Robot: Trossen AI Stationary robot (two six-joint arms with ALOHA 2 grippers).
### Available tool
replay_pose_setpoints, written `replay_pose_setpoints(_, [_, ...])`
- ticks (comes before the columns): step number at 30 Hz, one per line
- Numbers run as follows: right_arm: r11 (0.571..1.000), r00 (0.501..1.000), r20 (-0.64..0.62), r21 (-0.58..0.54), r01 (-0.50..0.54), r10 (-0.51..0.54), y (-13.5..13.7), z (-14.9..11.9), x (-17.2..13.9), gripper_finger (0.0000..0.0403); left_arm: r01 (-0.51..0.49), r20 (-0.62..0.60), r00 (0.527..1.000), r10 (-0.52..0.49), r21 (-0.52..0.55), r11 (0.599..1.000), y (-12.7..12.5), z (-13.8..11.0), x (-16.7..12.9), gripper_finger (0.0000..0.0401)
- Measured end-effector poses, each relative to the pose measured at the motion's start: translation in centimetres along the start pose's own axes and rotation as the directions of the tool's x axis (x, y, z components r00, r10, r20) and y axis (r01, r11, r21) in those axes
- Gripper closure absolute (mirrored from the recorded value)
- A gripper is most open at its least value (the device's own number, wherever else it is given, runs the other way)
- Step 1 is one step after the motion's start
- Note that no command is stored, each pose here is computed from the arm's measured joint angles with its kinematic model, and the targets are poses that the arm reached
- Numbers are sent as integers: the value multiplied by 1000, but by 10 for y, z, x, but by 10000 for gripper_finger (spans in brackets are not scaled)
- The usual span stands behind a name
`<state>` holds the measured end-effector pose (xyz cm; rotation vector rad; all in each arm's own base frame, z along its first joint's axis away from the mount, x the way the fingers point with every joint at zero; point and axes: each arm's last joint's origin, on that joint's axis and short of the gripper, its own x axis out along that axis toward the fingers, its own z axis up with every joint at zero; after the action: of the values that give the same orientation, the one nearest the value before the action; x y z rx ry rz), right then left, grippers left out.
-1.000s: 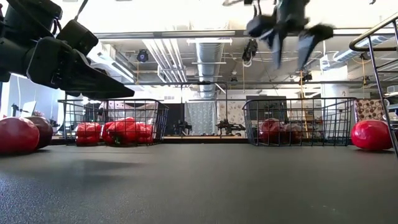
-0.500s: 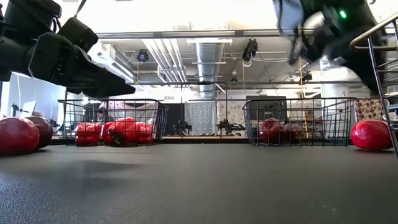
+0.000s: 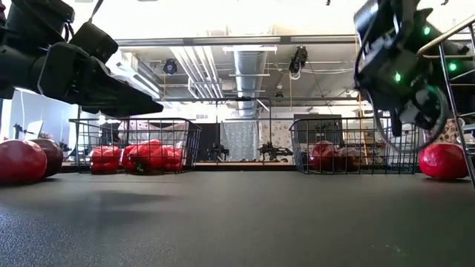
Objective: Sort produce into baskets
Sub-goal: Put the apple into the right black wire basket
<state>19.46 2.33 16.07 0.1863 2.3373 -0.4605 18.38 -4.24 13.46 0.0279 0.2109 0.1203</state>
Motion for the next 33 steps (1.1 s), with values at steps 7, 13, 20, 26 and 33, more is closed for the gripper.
replay_pose_setpoints(7, [999, 1000, -28, -43, -6, 5, 3, 22, 21, 9, -1, 5, 1000, 1, 13, 1000, -1, -3, 3, 65])
replay_pose_setpoints(13, [998, 997, -60, -60, 35, -39, 5, 28, 28, 18, -7, 10, 1000, 7, 27, 1000, -2, -4, 5, 65])
replay_pose_setpoints(20, [996, 996, -63, -79, 50, -55, 3, 28, 33, 84, -9, 23, 1000, 8, 27, 1000, -1, -2, 4, 65])
replay_pose_setpoints(26, [999, 999, -42, -36, 22, -23, 5, 30, 24, 147, -9, 33, 999, 8, 27, 1000, -1, 0, 3, 65])
replay_pose_setpoints(33, [973, 974, 45, 47, -225, 223, 16, 33, -23, 162, -11, 13, 1000, 10, 46, 999, -1, -2, 3, 65])
